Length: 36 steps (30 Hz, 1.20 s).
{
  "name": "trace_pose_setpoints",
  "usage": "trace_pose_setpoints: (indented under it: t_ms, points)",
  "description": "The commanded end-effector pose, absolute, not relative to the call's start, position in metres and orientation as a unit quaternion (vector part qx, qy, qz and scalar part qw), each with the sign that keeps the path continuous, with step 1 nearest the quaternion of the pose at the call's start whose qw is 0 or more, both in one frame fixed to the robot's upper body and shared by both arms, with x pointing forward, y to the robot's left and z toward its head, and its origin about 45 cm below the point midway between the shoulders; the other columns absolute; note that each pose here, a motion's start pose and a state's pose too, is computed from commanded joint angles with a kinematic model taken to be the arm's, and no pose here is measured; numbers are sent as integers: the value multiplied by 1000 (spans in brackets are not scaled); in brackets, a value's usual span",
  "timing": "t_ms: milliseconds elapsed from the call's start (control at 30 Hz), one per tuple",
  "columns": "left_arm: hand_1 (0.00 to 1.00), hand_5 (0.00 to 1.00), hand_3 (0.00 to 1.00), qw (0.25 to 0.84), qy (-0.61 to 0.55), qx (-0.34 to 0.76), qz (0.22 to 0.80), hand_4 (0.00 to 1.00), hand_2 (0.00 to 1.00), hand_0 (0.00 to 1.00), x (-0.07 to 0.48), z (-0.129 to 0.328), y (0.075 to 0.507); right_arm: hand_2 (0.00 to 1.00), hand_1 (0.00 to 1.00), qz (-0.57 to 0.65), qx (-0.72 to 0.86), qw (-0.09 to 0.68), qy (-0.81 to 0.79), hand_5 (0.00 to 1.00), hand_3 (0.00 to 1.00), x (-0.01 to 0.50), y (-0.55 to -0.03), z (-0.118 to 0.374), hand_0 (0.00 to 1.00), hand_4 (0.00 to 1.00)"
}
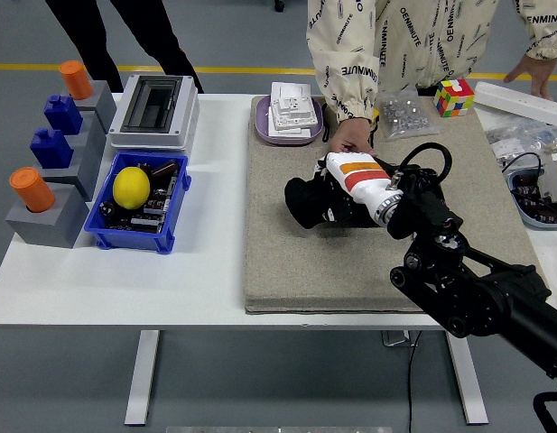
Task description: Pick the rag up,wipe the panel,place it on the desk
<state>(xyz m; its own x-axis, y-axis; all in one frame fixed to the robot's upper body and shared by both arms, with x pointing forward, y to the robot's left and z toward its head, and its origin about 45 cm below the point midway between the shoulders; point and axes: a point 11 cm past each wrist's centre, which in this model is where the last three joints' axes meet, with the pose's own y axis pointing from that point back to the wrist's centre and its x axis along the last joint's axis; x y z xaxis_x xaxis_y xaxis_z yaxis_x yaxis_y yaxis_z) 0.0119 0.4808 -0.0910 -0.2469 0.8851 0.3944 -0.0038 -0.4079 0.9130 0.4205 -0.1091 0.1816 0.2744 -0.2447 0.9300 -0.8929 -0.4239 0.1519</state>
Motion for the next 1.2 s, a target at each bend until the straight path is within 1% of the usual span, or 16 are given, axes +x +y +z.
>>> trace_pose_setpoints:
  t_ms: [200, 367, 1200]
  points:
    - [689, 466, 566, 336, 428, 514, 663, 593, 724, 642, 13, -91, 481, 395, 300, 470, 719, 348, -375, 41, 394, 416, -88, 187, 249, 998]
    - [689, 467, 566, 335, 429, 513, 663, 592, 724, 641, 13, -91, 481, 394, 299, 474, 719, 347, -370, 41, 393, 415, -84, 188, 249, 998]
    - [690, 466, 565, 335, 431, 508, 666, 593, 724, 643, 14, -92, 478, 394, 300, 460, 695, 384, -396, 41, 393, 428, -137, 182, 249, 998]
